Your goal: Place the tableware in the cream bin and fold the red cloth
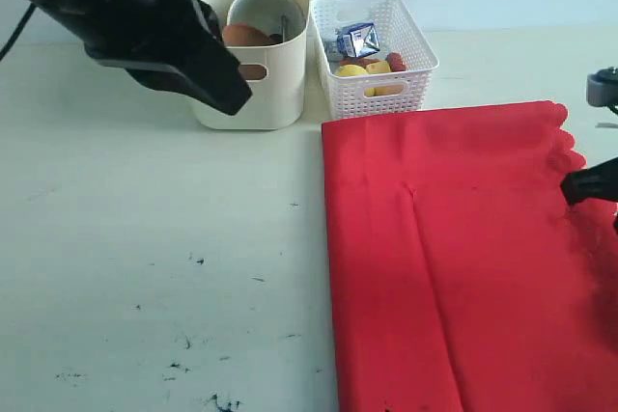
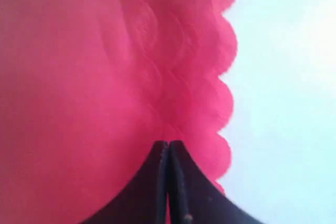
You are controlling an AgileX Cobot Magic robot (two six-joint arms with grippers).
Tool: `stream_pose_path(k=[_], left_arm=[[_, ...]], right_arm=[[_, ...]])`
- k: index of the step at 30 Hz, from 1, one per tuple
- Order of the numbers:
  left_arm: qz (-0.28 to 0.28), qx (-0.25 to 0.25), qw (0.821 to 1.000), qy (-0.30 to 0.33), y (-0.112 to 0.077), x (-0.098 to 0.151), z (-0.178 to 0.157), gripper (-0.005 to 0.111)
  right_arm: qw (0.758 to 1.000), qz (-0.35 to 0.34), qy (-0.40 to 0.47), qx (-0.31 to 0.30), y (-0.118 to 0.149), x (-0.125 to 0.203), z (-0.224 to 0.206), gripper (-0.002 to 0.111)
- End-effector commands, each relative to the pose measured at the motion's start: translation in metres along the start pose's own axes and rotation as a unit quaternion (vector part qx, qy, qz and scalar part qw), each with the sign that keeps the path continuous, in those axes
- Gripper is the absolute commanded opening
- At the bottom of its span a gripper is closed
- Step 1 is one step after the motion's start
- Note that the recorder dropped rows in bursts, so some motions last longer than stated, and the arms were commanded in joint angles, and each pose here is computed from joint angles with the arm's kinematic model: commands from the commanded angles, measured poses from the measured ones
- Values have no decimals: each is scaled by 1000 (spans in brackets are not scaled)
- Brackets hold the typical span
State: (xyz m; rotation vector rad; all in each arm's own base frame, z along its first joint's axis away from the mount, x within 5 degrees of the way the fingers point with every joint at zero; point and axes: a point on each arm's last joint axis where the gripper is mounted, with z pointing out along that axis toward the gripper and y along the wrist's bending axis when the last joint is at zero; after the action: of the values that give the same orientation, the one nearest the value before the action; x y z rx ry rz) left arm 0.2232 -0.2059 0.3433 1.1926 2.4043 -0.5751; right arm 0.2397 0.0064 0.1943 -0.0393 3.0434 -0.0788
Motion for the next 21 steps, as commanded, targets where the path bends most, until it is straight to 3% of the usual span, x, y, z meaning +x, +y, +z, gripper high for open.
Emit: stream_pose_path(k=[1, 3, 8, 13, 21], left_arm=[[-13, -24, 999, -40, -5, 12, -20, 0], [-19, -41, 997, -63, -9, 24, -31, 0], [-21, -66, 991, -111, -23, 60, -63, 0], [-19, -84, 983, -160, -38, 99, -94, 0], [-36, -118, 967, -223, -52, 161, -117, 0]], right_arm=[[995, -12, -47, -88, 15, -5, -6, 0], [989, -26, -69, -125, 24, -9, -6, 0], [980, -96, -121, -125, 66, -18, -1, 0], [976, -126, -125, -123, 91, -23, 20, 0], [978, -128, -117, -113, 98, -32, 49, 0]])
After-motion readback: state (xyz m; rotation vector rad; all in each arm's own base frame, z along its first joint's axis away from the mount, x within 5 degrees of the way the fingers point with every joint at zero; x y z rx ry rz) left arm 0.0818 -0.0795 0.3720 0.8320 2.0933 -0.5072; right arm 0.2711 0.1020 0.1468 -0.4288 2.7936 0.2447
